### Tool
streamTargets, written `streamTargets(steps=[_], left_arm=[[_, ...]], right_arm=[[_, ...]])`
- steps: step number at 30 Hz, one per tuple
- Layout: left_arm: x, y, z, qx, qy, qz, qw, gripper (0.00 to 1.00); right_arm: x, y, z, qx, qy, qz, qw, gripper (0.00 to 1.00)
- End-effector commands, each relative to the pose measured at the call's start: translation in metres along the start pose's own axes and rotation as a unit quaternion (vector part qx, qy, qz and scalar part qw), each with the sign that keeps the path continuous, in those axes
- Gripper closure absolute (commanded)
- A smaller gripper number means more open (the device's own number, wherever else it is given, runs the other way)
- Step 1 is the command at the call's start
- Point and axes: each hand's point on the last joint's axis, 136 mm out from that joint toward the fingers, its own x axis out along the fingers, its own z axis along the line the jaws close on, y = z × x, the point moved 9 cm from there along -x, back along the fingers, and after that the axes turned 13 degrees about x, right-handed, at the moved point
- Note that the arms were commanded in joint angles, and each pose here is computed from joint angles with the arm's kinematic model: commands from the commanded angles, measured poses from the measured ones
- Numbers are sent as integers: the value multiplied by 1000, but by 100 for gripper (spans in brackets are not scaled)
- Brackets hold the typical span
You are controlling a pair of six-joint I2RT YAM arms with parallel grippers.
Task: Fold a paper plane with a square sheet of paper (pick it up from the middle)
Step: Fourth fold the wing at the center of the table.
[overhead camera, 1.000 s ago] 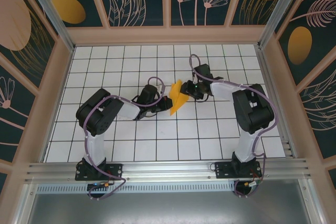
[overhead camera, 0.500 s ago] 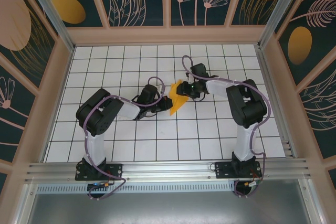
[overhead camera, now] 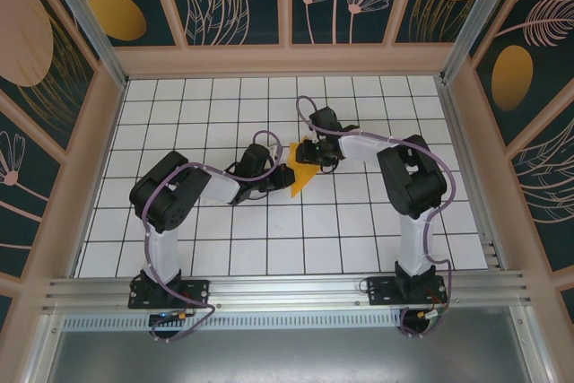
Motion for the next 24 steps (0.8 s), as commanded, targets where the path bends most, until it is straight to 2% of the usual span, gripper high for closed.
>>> streamTargets(steps=[1,9,14,24], left_arm=[[-2,10,7,-2,-32,31,999,91],[-18,-17,-21,16,12,-20,1000,82],[-26,-21,-27,18,21,-42,999,83],[-12,-19,-23,16,27,-16,999,84]], right_arm=[[39,33,-44,17,135,52,989,50],[50,41,-61,29,188,59,980,50],[52,47,-59,23,191,62,979,50],[53,49,-58,25,185,67,980,50]])
